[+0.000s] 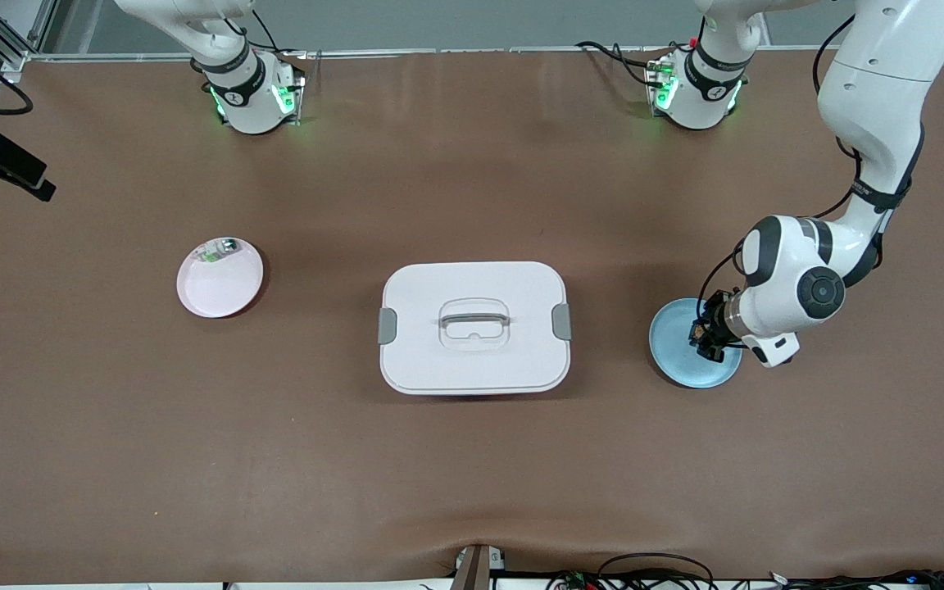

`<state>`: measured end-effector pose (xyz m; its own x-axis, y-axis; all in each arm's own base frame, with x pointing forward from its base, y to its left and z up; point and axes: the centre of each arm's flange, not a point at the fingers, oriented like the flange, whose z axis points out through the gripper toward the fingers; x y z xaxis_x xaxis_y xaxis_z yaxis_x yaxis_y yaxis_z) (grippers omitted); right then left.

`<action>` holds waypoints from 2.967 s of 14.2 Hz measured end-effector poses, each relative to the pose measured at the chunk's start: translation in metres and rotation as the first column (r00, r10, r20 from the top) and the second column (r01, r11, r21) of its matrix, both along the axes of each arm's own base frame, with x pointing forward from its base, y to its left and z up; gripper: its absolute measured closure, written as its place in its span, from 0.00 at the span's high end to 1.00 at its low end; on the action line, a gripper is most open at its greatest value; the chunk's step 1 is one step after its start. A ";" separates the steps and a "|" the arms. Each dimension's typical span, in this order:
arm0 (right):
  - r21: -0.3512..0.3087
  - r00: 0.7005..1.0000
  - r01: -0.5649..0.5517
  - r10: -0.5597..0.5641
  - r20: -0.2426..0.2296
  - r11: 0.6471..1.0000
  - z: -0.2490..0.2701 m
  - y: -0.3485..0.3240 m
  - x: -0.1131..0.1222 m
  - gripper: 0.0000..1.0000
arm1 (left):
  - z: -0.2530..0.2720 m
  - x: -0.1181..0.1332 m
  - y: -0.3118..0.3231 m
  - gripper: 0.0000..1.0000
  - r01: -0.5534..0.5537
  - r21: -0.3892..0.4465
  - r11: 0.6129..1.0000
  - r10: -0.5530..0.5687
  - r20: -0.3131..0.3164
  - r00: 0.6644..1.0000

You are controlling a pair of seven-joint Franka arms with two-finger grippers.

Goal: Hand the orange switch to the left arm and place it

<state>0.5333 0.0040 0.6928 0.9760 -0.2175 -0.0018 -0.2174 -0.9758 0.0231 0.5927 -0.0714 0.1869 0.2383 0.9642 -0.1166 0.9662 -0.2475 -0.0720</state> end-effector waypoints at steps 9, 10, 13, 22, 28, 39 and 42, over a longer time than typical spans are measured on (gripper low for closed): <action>-0.011 0.991 -0.131 0.131 0.001 0.991 -0.001 -0.023 0.002 1.00 | 0.009 0.010 0.000 1.00 0.035 0.048 0.998 -0.037 0.042 0.998; -0.013 0.991 -0.132 0.132 0.011 0.991 0.000 -0.023 0.003 1.00 | 0.011 0.012 0.000 1.00 0.036 0.060 0.998 -0.039 0.050 0.998; -0.013 0.991 -0.133 0.133 0.011 0.991 -0.003 -0.023 0.006 1.00 | 0.024 0.024 -0.001 1.00 0.031 0.070 0.997 -0.037 0.087 0.996; -0.011 0.992 -0.123 0.123 0.002 0.992 -0.021 -0.028 0.015 1.00 | 0.057 0.048 -0.004 1.00 0.354 0.121 0.927 -0.371 0.164 0.914; 0.009 0.996 -0.091 0.091 0.009 0.996 -0.023 -0.026 0.016 1.00 | 0.094 0.054 0.008 1.00 0.641 0.157 0.751 -0.660 0.204 0.723; 0.038 0.992 -0.128 0.127 0.026 0.991 -0.035 -0.021 0.021 1.00 | 0.181 0.034 0.020 1.00 0.884 0.162 0.438 -0.897 0.138 0.420; 0.036 0.987 -0.160 0.159 0.031 0.986 -0.035 -0.022 0.022 1.00 | 0.223 0.022 0.024 1.00 0.892 0.168 0.419 -0.907 0.117 0.404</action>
<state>0.5550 -0.0178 0.6582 0.9980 -0.0593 0.0204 -0.0589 -0.9981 -0.0184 0.6150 -0.0476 0.4097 0.9801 0.1836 0.0760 0.1841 -0.9829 0.0011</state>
